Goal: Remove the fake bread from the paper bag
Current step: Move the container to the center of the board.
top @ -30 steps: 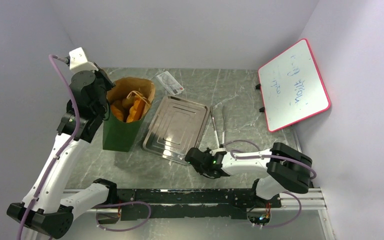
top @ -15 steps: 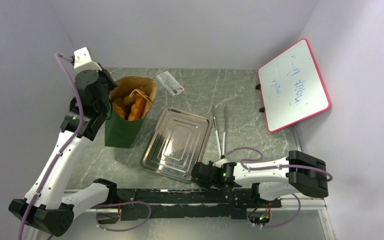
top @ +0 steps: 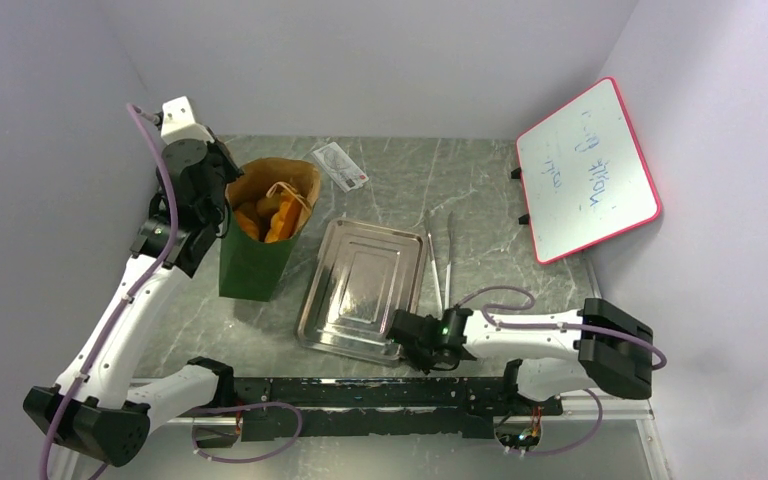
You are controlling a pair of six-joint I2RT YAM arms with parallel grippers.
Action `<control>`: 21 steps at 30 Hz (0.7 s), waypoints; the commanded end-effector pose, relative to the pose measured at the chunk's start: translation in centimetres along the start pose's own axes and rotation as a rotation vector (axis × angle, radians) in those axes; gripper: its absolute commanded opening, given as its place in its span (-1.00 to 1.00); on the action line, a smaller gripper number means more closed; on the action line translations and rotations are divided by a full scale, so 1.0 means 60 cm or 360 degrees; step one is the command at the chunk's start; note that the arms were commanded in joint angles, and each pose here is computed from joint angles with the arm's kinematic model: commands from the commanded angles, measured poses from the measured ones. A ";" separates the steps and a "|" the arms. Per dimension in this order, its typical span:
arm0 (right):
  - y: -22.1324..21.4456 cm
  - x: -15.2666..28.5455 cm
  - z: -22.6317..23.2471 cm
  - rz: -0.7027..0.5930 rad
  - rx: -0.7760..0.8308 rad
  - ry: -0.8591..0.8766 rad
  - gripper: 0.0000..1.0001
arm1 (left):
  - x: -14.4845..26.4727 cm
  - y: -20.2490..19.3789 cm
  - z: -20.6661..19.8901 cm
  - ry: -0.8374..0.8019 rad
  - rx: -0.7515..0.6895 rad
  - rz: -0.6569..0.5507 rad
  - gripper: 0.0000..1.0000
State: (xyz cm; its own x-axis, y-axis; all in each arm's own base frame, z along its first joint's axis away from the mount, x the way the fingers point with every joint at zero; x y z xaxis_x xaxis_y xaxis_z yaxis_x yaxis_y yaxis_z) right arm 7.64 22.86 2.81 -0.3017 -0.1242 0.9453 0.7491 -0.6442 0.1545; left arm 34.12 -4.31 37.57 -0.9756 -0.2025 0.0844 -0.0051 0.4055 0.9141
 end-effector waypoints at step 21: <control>0.238 -0.092 0.049 -0.0703 -0.1084 -0.0338 -1.00 | 0.024 0.036 -0.001 -0.0093 0.0181 -0.0116 -0.86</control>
State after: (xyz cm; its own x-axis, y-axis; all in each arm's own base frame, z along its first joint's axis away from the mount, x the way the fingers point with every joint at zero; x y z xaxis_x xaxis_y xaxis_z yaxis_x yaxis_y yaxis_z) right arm 20.55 18.96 2.85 -0.3889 0.2159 0.8956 0.4158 -0.8264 0.3797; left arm 33.24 -4.05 37.47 -0.9793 -0.1900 0.0700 -0.0256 0.4592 0.8880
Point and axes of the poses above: each gripper's point midway between its finger pads, its own x axis back along the fingers, its own z axis along the line the jaws close on, y = z × x, the point moved 2 cm from there along x, back along the fingers, and after that the axes turned 8 degrees about x, right-handed, at the moved point
